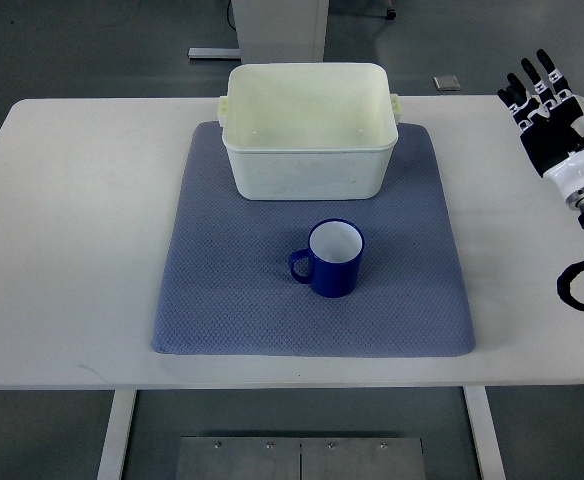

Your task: Place cup in box with right hand

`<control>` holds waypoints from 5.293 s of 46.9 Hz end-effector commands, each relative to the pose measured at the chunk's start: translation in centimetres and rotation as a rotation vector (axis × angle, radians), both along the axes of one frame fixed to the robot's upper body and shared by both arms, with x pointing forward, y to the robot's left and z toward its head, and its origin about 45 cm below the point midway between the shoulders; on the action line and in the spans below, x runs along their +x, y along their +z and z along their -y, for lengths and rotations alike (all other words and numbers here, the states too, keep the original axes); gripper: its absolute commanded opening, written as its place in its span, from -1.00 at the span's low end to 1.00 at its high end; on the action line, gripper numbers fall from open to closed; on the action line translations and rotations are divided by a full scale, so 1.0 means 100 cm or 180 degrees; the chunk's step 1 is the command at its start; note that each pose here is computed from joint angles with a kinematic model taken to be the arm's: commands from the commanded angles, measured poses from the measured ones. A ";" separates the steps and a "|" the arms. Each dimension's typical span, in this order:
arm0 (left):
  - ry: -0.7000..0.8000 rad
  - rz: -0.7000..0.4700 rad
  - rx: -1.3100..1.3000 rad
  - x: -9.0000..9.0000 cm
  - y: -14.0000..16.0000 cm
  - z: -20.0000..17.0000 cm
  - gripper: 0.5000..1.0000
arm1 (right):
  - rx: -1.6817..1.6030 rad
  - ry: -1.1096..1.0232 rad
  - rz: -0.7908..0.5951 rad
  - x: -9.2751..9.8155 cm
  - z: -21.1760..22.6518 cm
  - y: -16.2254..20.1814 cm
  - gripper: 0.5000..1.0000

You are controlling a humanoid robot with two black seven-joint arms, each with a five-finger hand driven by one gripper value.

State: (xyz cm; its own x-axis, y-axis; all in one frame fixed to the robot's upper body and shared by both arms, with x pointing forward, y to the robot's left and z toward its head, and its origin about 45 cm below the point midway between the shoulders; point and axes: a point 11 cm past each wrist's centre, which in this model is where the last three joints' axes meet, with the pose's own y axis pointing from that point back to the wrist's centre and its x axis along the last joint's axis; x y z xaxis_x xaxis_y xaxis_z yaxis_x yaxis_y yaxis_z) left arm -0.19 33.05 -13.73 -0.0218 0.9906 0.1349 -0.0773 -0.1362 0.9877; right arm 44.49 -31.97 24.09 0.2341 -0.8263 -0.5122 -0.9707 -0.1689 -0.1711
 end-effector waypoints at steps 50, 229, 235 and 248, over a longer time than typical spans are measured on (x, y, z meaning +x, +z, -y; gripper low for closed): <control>-0.0001 0.0001 0.0000 0.000 0.000 0.000 1.00 | -0.0781 0.0703 0.0381 -0.093 0.017 0.029 1.00; -0.0001 0.0001 0.0000 0.000 0.000 0.000 1.00 | -0.2092 0.1289 0.0047 -0.117 -0.199 -0.103 0.57; -0.0001 0.0001 0.0000 0.000 0.000 0.000 1.00 | -0.2112 0.1322 0.0052 -0.118 -0.204 -0.104 0.21; -0.0001 0.0001 0.0000 0.000 0.000 0.000 1.00 | -0.2134 0.1305 0.0062 -0.116 -0.203 -0.102 -1.00</control>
